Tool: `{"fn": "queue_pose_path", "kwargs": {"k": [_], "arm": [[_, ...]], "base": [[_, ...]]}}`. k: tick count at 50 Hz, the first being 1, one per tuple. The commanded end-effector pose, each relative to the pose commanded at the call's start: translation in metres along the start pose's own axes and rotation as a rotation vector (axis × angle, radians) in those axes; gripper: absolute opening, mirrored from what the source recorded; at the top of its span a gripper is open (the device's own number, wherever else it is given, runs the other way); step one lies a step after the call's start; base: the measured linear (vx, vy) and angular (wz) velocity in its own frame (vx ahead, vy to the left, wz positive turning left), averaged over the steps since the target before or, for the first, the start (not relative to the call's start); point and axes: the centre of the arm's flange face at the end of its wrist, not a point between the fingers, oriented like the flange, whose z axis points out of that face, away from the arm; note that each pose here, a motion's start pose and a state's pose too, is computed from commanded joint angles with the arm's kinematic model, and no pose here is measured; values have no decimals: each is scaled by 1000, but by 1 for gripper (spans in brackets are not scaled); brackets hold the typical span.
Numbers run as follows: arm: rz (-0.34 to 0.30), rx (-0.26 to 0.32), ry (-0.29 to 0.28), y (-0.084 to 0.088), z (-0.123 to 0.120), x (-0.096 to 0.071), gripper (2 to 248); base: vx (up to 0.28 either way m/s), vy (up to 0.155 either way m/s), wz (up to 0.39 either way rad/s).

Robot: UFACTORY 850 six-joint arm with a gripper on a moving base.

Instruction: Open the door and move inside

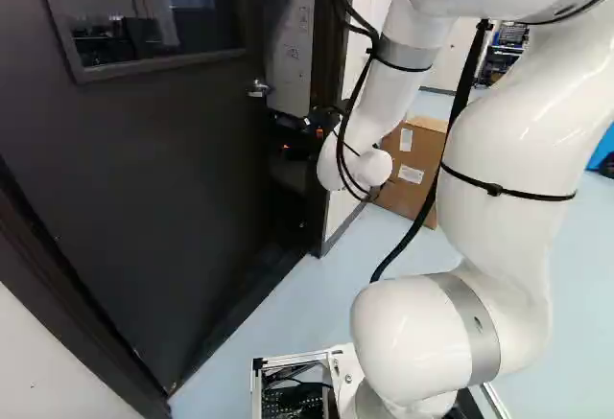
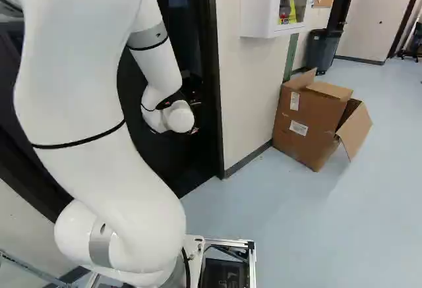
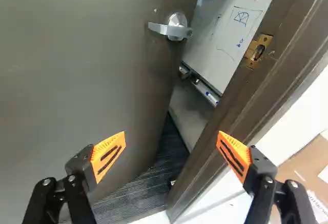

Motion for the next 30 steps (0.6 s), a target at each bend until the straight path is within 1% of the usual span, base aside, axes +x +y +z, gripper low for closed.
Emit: {"fn": "queue_pose_path", "kwargs": {"k": [5, 14, 21, 30], "arm": [[-6, -14, -4, -3, -9, -1, 247], [4, -38, -9, -9, -25, -3, 247], [7, -41, -11, -13, -35, -4, 247], [6, -37, -10, -18, -42, -4, 247]], "base": [[0, 0, 0], [0, 0, 0], [0, 0, 0], [0, 0, 0]]}}
